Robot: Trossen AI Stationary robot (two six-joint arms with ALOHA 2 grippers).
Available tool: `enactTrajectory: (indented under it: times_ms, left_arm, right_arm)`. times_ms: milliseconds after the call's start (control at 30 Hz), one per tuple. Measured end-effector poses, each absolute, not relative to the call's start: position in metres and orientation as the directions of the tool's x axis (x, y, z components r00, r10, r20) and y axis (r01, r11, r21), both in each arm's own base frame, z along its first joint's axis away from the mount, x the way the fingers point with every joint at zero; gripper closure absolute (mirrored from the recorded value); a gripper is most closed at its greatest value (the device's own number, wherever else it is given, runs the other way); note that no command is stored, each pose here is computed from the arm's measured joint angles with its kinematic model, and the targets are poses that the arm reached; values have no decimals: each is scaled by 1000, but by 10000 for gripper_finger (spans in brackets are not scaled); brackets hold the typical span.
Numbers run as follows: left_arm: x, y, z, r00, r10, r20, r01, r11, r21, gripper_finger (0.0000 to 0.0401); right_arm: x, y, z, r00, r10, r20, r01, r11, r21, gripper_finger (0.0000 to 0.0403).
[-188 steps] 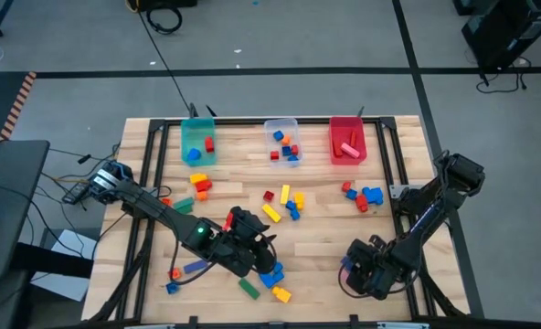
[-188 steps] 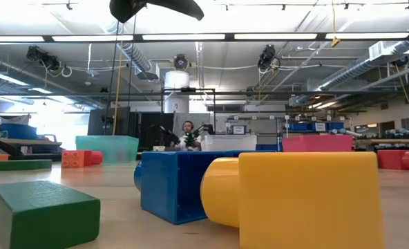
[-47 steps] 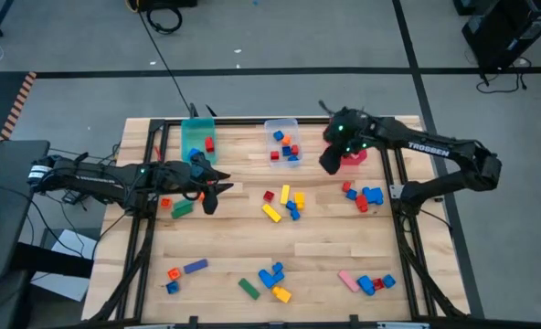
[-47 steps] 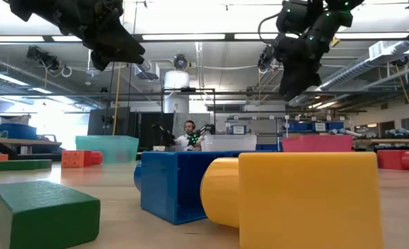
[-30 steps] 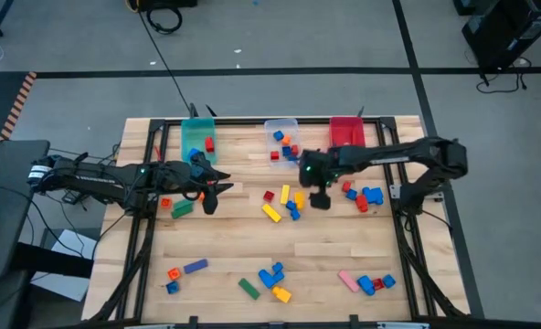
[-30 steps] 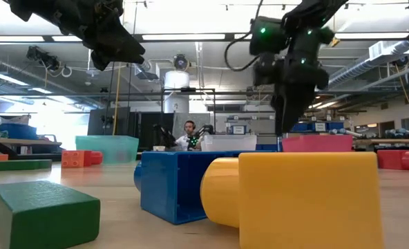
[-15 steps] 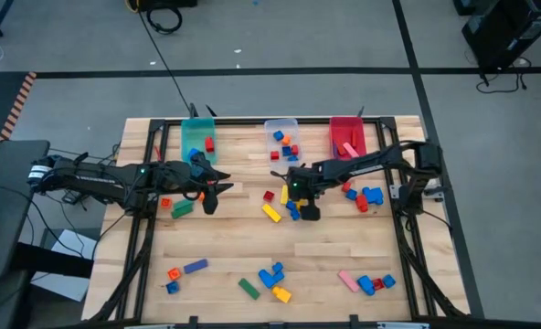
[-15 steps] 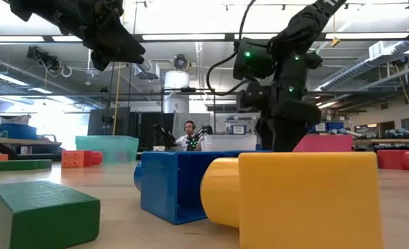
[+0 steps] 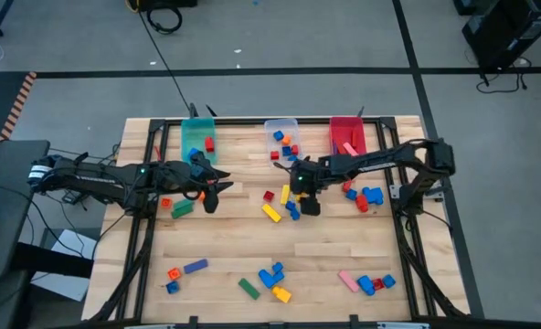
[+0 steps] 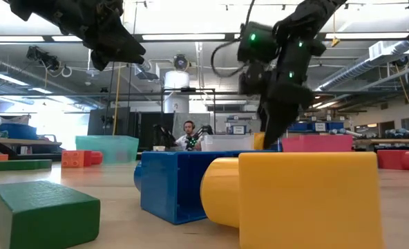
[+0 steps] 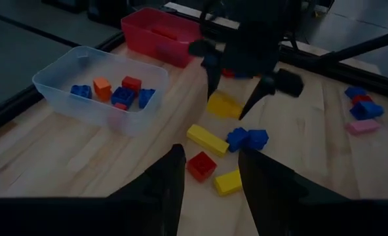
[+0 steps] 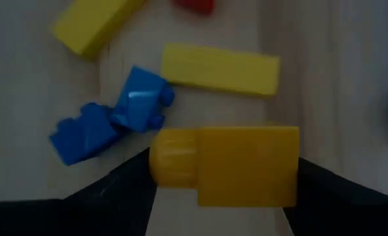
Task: Sort blocks by size
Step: Put the yellow one-stud game piece into the blue bin
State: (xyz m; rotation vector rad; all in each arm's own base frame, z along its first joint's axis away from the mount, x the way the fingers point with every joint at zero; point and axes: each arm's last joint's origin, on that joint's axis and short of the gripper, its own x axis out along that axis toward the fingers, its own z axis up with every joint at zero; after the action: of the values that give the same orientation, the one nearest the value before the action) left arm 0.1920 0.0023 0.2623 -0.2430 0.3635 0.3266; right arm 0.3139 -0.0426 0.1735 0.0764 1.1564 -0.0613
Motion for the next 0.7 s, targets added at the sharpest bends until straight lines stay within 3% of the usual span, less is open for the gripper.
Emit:
enactTrajectory:
  times_ms: [233, 300, 400, 533, 700]
  left_arm:
    - [196, 3, 273, 915, 293, -278, -344, 925, -158, 250]
    - [197, 4, 279, 921, 324, -217, -361, 918, -162, 250]
    - [199, 5, 287, 926, 351, -136, -360, 931, -51, 250]
    - [205, 4, 293, 934, 352, -54, -340, 927, 156, 250]
    - [225, 6, 300, 908, 419, -25, -394, 871, 293, 250]
  right_arm:
    - [297, -52, 236, 625, -66, -778, 207, 975, 84, 124]
    - [292, -57, 257, 715, -88, -694, 252, 958, 139, 124]
    - [288, -67, 284, 840, -93, -534, 286, 914, 289, 123]
    - [288, -84, 314, 959, -53, -279, 194, 839, 509, 123]
    - [298, -96, 322, 995, 21, -101, 54, 733, 678, 122]
